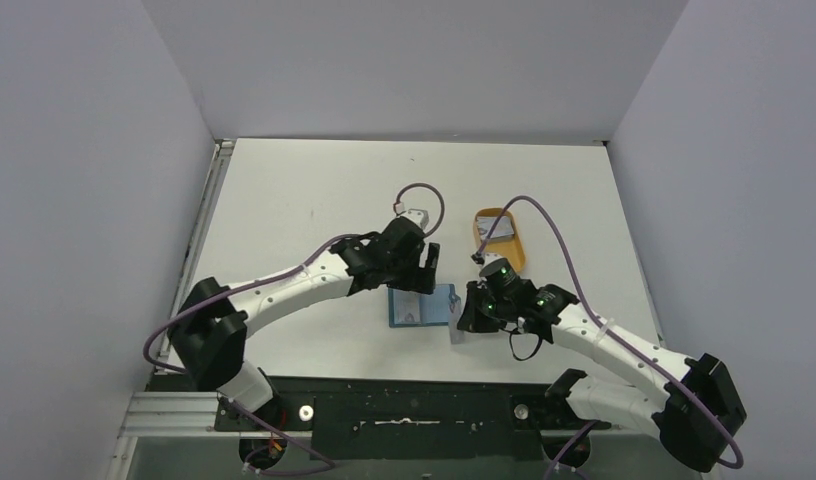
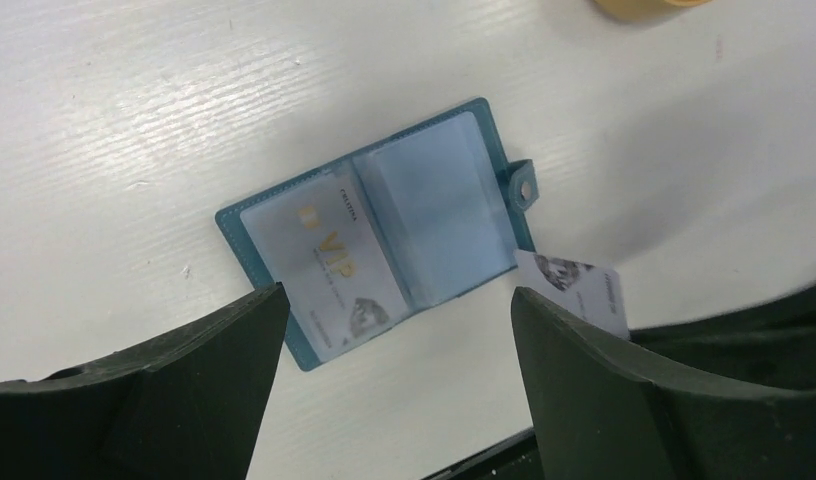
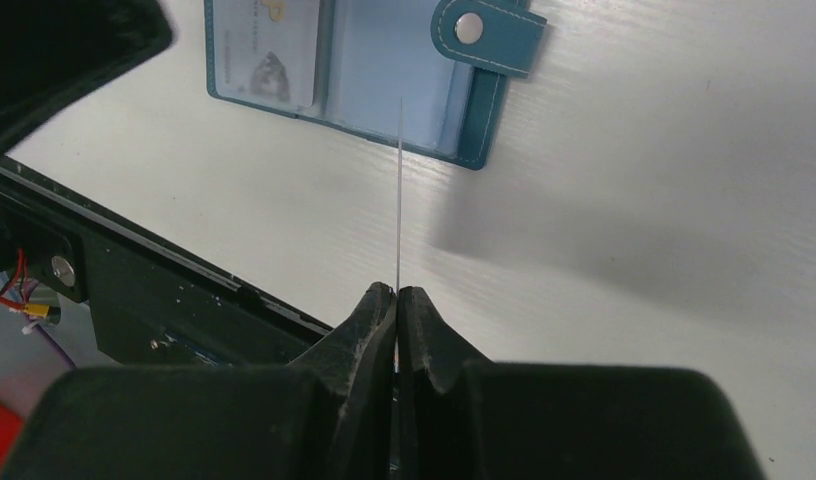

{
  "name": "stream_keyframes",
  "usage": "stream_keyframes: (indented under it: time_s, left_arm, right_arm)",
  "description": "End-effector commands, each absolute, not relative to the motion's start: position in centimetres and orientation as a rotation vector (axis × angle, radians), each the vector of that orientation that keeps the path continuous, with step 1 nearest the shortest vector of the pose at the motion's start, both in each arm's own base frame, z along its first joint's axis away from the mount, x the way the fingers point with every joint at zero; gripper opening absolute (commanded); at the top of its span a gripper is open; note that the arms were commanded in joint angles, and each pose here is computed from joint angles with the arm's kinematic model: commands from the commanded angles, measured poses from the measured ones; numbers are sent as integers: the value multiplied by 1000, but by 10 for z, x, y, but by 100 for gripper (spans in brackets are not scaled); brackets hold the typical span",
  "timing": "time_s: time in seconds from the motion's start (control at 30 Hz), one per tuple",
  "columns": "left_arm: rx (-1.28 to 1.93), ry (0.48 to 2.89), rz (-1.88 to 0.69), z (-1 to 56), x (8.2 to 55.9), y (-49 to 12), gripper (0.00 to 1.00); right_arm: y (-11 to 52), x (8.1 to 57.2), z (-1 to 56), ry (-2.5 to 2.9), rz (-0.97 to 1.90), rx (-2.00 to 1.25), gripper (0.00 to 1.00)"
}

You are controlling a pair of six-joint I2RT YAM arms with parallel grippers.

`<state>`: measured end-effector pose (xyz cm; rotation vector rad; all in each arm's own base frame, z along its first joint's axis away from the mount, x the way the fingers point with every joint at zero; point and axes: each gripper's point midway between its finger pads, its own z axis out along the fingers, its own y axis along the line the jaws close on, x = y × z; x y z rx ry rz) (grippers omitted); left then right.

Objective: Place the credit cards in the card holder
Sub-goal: Adjust the card holder at the center of the board, then turn over the card slot in the card holder.

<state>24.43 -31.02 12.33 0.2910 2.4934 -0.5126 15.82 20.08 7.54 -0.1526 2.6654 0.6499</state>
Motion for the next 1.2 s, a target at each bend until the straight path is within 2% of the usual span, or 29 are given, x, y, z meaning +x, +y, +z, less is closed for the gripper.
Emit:
stream_keyframes:
  time_s: [0.0, 0.07, 0.17, 0.2, 0.47, 0.77, 0.87, 1.07, 1.17]
  left_arm:
    - [355, 2531, -305, 102, 253, -309, 81]
    - [361, 2542, -256, 95, 258, -311, 84]
    - [375, 2559, -195, 85, 263, -313, 97]
    - [380, 2565, -181, 82, 264, -315, 97]
    - [420, 2584, -140, 64, 264, -328, 97]
    - [450, 2637, -13, 30, 259, -315, 97]
    - [459, 2654, -2, 22, 256, -313, 90]
    - [459, 2699, -32, 10, 249, -309, 62]
    - [444, 2705, -49, 9, 248, -306, 53]
  right_arm:
    - [193, 155, 84, 2633, 642, -149, 0]
    - [186, 151, 84, 2641, 616, -146, 0]
    - [179, 146, 84, 2639, 598, -136, 0]
    - [177, 145, 84, 2638, 597, -130, 0]
    - [176, 143, 80, 2635, 601, -92, 0]
    - [183, 148, 83, 2624, 622, -102, 0]
    - [184, 149, 83, 2628, 623, -112, 0]
    - [188, 151, 87, 2612, 645, -123, 0]
    - [193, 151, 89, 2606, 676, -132, 0]
